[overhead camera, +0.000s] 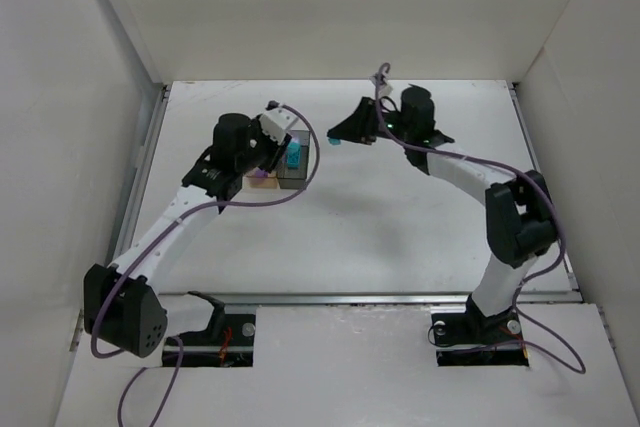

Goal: Sort the legos into containers by color

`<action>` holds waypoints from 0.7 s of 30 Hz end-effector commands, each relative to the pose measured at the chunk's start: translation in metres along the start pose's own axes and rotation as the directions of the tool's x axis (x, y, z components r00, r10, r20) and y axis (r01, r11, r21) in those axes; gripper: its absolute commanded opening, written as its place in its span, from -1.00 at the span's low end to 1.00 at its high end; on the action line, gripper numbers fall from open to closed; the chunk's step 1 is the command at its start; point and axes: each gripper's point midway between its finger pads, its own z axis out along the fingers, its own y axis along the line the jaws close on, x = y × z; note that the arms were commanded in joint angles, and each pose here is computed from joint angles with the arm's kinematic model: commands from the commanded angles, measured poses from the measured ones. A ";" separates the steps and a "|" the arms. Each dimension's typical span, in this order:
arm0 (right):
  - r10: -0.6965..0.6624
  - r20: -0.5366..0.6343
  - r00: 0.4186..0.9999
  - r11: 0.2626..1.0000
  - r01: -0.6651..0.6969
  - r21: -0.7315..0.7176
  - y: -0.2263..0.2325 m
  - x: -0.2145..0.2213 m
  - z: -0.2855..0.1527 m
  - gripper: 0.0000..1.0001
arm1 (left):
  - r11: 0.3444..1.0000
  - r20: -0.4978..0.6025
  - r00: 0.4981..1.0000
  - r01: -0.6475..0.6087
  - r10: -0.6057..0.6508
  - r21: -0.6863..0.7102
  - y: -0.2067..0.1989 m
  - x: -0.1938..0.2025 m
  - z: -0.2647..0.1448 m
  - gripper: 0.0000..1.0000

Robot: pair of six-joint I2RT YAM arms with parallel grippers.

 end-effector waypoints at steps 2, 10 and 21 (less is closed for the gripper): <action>-0.093 0.021 0.995 0.990 0.090 0.108 0.003 0.003 0.070 -1.00 | 0.911 0.054 0.976 0.217 -0.211 -0.350 0.059 0.006 -0.040 -1.00; -0.014 -0.055 0.998 0.982 0.024 0.188 -0.049 0.034 0.136 -0.87 | 0.816 0.156 0.957 0.288 -0.243 -0.501 0.078 0.019 -0.078 -1.00; -0.043 -0.117 0.992 0.978 0.066 0.196 -0.053 0.050 0.142 0.83 | 0.834 0.213 0.953 0.291 -0.213 -0.469 0.066 0.020 -0.090 -1.00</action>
